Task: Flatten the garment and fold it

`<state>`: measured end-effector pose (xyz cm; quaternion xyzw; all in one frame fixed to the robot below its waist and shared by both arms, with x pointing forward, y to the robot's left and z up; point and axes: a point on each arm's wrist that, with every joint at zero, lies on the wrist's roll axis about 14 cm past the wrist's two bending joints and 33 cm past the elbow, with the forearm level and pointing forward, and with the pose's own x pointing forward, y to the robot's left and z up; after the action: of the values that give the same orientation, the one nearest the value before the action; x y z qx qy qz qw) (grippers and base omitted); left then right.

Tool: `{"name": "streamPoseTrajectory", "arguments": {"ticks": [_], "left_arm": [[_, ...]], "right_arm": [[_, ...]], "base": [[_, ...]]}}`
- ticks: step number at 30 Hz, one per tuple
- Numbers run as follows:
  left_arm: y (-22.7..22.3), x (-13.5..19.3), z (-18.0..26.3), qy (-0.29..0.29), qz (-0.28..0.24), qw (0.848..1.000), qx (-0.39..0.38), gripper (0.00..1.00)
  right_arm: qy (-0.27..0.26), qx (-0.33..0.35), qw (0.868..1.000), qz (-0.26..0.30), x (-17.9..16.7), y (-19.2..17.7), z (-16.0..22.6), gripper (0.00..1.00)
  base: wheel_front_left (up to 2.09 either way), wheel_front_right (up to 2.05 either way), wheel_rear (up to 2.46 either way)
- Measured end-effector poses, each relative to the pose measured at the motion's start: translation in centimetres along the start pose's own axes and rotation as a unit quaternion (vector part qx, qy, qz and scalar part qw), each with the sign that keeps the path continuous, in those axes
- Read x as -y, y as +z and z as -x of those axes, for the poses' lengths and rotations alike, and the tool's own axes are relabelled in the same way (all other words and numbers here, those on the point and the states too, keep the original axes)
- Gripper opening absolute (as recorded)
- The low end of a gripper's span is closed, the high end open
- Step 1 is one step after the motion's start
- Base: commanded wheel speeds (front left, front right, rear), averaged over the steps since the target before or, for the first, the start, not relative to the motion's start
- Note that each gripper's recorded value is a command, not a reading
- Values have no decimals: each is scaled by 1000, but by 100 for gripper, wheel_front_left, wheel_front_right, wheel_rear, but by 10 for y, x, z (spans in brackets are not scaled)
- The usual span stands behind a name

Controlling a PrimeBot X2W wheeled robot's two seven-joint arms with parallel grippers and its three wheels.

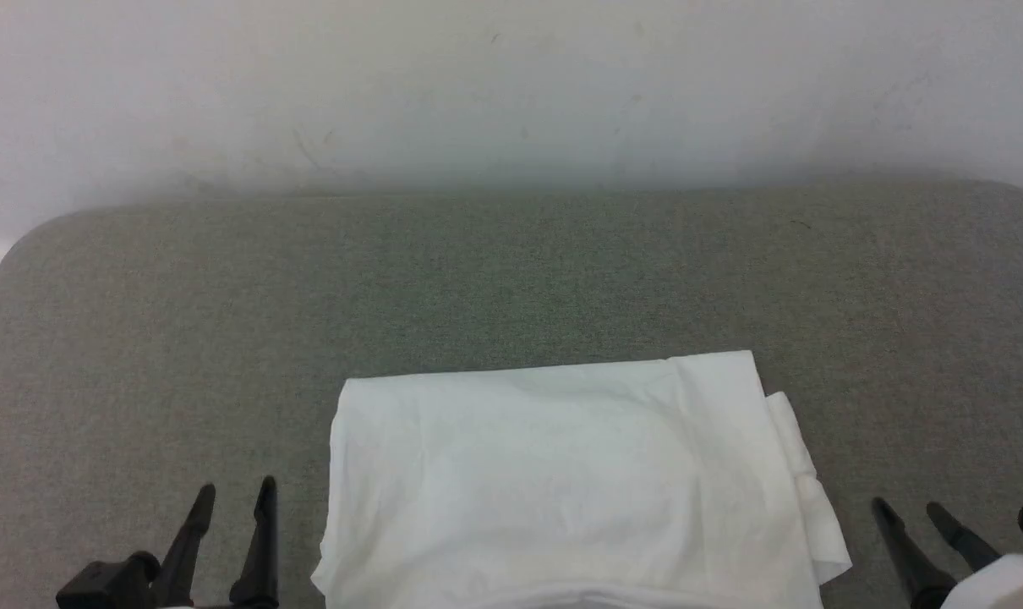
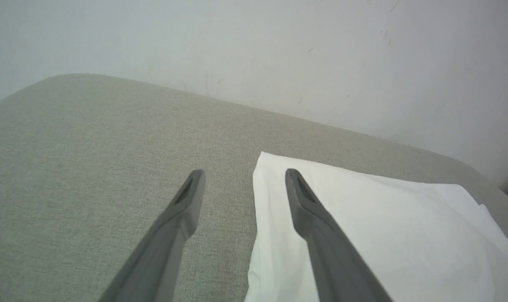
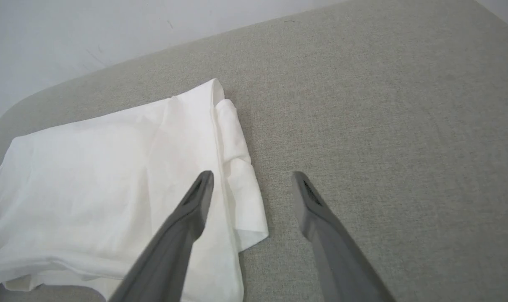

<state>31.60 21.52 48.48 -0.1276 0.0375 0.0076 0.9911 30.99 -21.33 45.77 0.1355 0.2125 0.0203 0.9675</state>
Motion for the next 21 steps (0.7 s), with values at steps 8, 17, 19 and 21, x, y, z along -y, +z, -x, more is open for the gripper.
{"name": "streamPoseTrajectory", "arguments": {"ticks": [8, 17, 19, 21], "left_arm": [[41, 0, -11, 15, -41, 995, 88, 100], [36, -3, -11, 26, -71, 993, 89, 100], [37, -6, -10, 32, -80, 992, 89, 100], [37, -9, -9, 37, -85, 992, 90, 100]], "right_arm": [[29, -100, 994, 10, -6, -16, -45, 100], [55, -208, 977, 9, -26, -56, -85, 100], [61, -231, 971, 9, -32, -64, -89, 100], [68, -258, 964, 10, -36, -72, -91, 100]], "base": [[0, 0, 0], [0, 0, 0], [0, 0, 0], [0, 0, 0]]}}
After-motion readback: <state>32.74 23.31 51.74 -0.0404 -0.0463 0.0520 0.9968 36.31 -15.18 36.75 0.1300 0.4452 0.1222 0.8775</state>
